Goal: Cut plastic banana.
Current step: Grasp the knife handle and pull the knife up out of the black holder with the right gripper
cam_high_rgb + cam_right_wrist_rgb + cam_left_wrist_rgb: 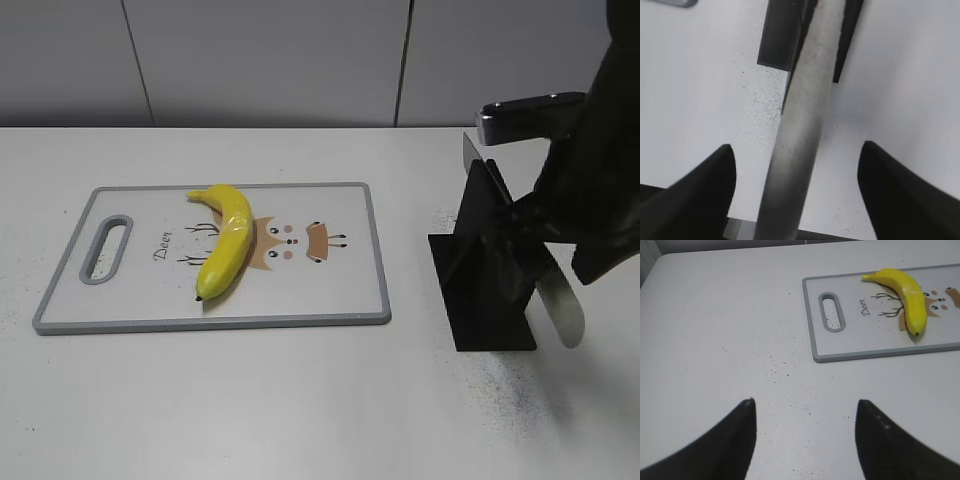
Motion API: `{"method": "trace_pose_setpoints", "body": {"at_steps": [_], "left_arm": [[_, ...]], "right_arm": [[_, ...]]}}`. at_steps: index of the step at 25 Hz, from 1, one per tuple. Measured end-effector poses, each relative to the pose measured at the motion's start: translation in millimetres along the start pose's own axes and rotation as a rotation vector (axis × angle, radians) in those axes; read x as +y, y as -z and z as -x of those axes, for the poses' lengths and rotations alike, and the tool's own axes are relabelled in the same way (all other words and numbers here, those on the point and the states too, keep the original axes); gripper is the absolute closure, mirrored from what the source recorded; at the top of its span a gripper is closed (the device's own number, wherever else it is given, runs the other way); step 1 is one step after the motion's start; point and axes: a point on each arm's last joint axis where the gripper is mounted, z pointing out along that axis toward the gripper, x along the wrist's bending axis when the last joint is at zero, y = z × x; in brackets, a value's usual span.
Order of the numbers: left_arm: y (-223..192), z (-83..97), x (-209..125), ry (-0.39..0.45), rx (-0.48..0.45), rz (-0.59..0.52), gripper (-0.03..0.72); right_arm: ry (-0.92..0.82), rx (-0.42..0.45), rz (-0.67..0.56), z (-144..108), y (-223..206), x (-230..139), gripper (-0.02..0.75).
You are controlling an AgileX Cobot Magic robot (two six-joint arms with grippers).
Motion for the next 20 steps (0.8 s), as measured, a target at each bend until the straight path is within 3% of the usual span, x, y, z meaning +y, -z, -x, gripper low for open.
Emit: {"method": "trace_pose_setpoints", "body": {"at_steps": [9, 11, 16, 20], "left_arm": [[0, 0.0, 0, 0.000, 0.000, 0.000, 0.101], [0, 0.0, 0, 0.000, 0.000, 0.000, 0.101], [0, 0.0, 0, 0.000, 0.000, 0.000, 0.101], [0, 0.0, 0, 0.000, 0.000, 0.000, 0.101]], "right_arm": [[-0.071, -0.022, -0.055, -2, -26, 8, 0.271], [-0.090, -0.021, -0.052, -2, -27, 9, 0.325], [-0.143, -0.016, -0.050, -3, -27, 9, 0.575], [-0.154, -0.009, -0.057, -3, -27, 8, 0.576]]}}
